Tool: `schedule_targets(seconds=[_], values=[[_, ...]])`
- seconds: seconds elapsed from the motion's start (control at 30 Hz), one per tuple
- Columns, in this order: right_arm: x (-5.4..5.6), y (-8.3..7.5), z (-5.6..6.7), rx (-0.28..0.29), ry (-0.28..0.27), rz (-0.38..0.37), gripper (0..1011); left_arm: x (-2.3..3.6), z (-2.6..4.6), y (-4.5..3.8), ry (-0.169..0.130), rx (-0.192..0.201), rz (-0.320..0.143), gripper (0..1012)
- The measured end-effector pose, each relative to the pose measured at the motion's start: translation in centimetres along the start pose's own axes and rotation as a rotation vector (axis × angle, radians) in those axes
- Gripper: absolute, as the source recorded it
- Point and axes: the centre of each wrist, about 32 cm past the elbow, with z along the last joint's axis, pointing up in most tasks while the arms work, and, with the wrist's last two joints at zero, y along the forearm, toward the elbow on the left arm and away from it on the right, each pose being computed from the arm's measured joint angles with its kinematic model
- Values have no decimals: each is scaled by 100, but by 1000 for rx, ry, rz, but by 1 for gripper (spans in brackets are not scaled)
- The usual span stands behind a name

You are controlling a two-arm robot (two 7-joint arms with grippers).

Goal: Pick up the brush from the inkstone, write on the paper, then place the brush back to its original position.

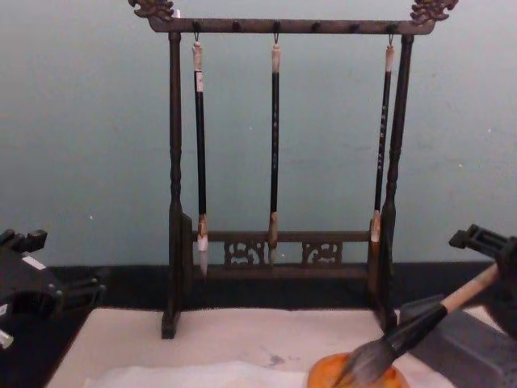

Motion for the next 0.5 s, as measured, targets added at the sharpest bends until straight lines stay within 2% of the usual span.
schedule_targets(seconds=[0.5], values=[[37, 51, -5, -1, 50, -10, 1000, 0, 0, 0, 0, 0, 0, 1010]])
